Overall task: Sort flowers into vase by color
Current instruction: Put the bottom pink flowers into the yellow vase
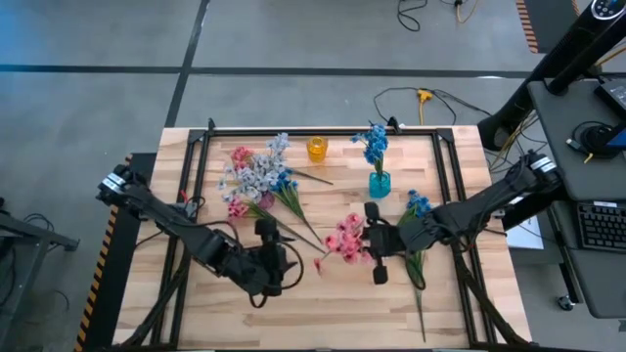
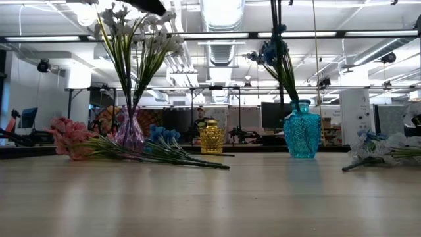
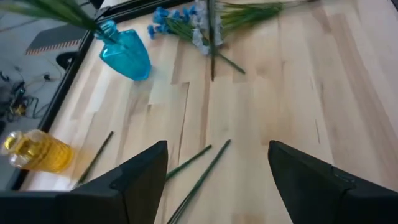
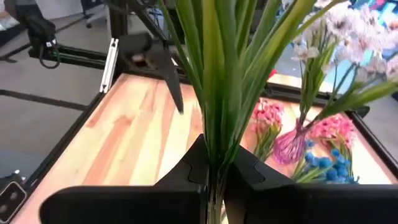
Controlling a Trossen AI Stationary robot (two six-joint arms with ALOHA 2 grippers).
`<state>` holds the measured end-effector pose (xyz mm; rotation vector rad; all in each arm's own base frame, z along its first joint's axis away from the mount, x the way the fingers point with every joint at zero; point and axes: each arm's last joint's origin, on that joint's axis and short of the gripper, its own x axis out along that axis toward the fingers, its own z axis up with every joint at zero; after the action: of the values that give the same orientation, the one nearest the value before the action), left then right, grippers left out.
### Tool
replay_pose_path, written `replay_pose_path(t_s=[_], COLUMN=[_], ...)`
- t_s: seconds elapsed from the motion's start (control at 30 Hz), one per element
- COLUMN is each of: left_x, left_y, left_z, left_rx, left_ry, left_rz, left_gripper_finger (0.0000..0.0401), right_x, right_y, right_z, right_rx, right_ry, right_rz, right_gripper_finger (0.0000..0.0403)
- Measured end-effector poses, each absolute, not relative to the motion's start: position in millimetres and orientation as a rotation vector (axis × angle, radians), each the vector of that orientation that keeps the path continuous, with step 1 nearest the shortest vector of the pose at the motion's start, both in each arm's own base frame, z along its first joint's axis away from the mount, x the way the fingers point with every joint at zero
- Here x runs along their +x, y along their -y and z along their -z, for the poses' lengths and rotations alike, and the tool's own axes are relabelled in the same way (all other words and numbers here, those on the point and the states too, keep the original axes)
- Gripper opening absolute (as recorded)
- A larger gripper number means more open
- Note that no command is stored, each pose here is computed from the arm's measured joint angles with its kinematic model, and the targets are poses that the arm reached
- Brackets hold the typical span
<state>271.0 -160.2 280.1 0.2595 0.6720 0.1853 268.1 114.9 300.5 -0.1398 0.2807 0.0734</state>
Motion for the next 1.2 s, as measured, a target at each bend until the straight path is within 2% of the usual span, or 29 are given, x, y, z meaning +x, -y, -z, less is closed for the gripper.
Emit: replay_pose_path(t_s=[0.17, 0.4, 0.8, 1.2], left_x=[247, 206, 170, 149], left_y=[167, 169, 133, 113], left_z=[-287, -295, -296, -302], left_rx=[0.358, 0.414, 0.492, 0.428], left_ry=[-0.669, -0.521, -0.477, -0.434], left_rz=[-0.196, -0.273, -0.367, -0.366], left_gripper_finger=[0.0256, 0.0236, 0.0231, 0.0231], right_x=[270, 289, 337, 368], right_y=[-112, -106, -15, 69], right_z=[-301, -309, -338, -354], right_rx=[-0.145, -0.186, -0.186, -0.155], right_ry=[-0.236, -0.065, -0.027, -0.022], right_rz=[0.047, 0.098, 0.409, 0.633], right_gripper_finger=[0.0013, 0.0013, 0.0013, 0.0013])
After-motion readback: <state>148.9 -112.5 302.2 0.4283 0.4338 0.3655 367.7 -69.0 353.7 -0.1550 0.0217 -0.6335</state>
